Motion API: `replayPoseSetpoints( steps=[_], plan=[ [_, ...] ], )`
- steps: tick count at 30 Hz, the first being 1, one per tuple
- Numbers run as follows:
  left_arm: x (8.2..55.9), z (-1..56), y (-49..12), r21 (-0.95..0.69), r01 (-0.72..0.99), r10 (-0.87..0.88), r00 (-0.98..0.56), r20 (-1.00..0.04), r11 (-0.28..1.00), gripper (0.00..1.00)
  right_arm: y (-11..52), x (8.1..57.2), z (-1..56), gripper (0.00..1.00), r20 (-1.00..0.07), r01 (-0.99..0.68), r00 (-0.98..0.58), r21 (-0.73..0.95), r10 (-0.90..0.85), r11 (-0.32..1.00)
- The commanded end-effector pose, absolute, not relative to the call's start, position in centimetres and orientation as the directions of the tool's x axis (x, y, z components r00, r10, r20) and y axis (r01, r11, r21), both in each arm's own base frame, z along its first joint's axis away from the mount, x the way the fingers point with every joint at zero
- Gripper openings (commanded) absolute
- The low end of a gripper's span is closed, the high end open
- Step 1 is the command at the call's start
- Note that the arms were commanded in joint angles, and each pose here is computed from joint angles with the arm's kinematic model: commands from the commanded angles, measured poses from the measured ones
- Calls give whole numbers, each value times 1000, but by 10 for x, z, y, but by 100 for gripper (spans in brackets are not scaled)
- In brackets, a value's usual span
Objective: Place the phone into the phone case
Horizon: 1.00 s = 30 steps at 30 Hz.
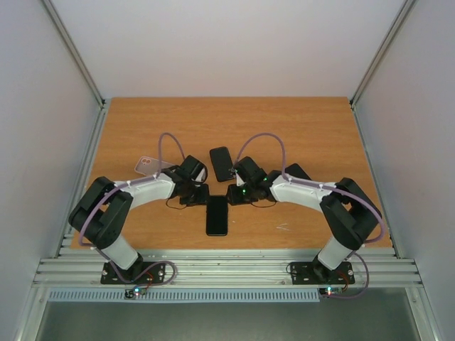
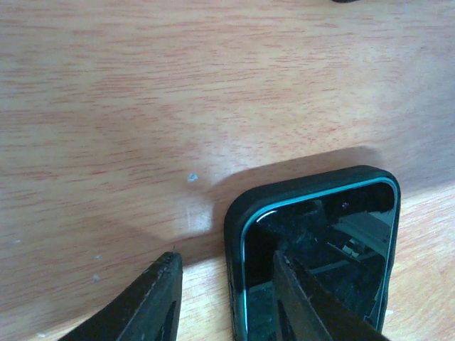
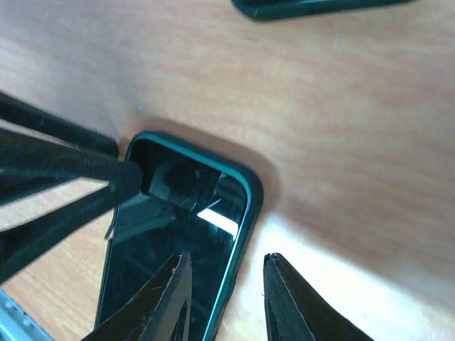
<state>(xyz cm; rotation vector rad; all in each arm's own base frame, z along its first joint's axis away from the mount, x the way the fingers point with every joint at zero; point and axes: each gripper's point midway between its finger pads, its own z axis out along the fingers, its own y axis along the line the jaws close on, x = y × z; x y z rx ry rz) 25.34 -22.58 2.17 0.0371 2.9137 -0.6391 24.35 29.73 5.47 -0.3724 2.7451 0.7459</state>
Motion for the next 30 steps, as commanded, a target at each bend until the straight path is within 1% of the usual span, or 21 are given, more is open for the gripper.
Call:
replayPoseSetpoints(
  steps=[1,7,9,11,17,22,25,26,28,30],
  plan=[
    [242,4,-212,-340,48,14,-995,-102,939,35,304,261,52,29,-291,-308,-940,498,-178,810],
    [239,-5,-207,-300,44,20,-996,-81,953,26,308,269,38,25,-252,-299,-948,491,-195,818],
    [238,-9,-206,-282,48,29,-997,-72,958,24,308,269,29,22,-226,-295,-952,483,-208,824],
    [235,-15,-204,-246,52,38,-998,-59,968,22,308,268,19,19,-197,-283,-957,471,-214,835],
    [227,-29,-191,-129,61,56,-998,-42,990,11,301,254,-14,9,-76,-233,-972,447,-223,864],
    [217,-41,-186,-42,80,79,-997,-23,996,7,297,245,-28,4,-32,-226,-972,411,-234,883],
    [216,-39,-187,-30,82,81,-996,-37,996,8,296,245,-22,3,-53,-243,-969,396,-243,885],
    [217,-34,-189,-40,80,78,-996,-49,996,11,295,247,-17,3,-73,-258,-966,379,-249,889],
    [220,-19,-193,-65,79,73,-994,-84,995,21,296,249,-7,3,-112,-283,-959,359,-260,889],
    [226,4,-196,-73,83,71,-986,-153,994,31,300,250,9,6,-155,-301,-953,385,-261,873]
  ],
)
